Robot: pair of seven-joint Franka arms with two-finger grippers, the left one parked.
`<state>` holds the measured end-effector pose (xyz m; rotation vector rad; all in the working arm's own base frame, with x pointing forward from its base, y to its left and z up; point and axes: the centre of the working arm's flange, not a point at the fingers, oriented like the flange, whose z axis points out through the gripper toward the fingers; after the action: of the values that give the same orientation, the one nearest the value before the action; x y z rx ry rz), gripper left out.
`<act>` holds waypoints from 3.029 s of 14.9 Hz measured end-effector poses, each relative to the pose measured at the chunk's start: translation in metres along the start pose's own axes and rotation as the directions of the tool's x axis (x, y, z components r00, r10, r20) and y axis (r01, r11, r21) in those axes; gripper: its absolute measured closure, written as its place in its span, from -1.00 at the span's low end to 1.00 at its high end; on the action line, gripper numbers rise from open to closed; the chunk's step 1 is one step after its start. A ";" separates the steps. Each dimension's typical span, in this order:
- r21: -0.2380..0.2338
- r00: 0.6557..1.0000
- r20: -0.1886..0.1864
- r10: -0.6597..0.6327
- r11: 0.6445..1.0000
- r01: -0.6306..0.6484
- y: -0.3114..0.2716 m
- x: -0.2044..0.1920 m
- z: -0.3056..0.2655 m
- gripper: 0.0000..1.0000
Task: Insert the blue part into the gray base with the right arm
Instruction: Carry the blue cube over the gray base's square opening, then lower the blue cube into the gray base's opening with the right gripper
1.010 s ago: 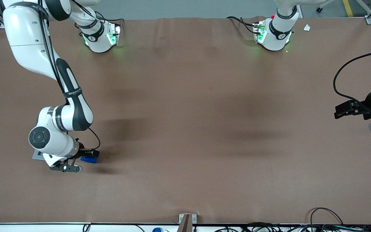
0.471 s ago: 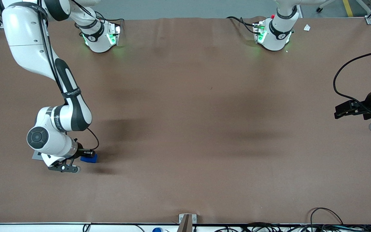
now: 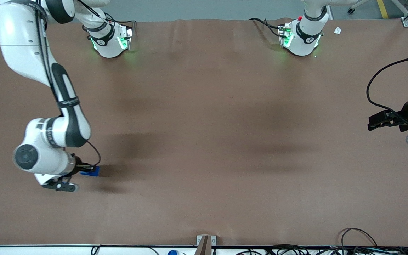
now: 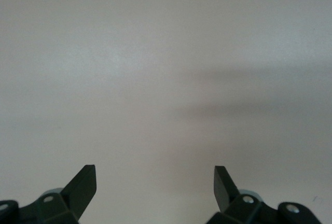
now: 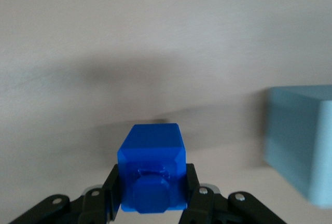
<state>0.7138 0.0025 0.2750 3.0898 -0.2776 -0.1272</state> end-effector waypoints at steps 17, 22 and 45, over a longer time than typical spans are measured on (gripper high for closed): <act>0.015 0.999 -0.009 -0.040 0.999 0.040 0.155 0.012 -0.032 -0.01; 0.016 0.999 0.001 -0.035 0.999 0.034 0.159 0.006 -0.025 -0.01; 0.060 0.999 -0.041 0.004 0.998 -0.002 0.170 0.000 -0.026 -0.01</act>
<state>0.6859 -0.1635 0.3083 3.1465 -0.2897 -0.0564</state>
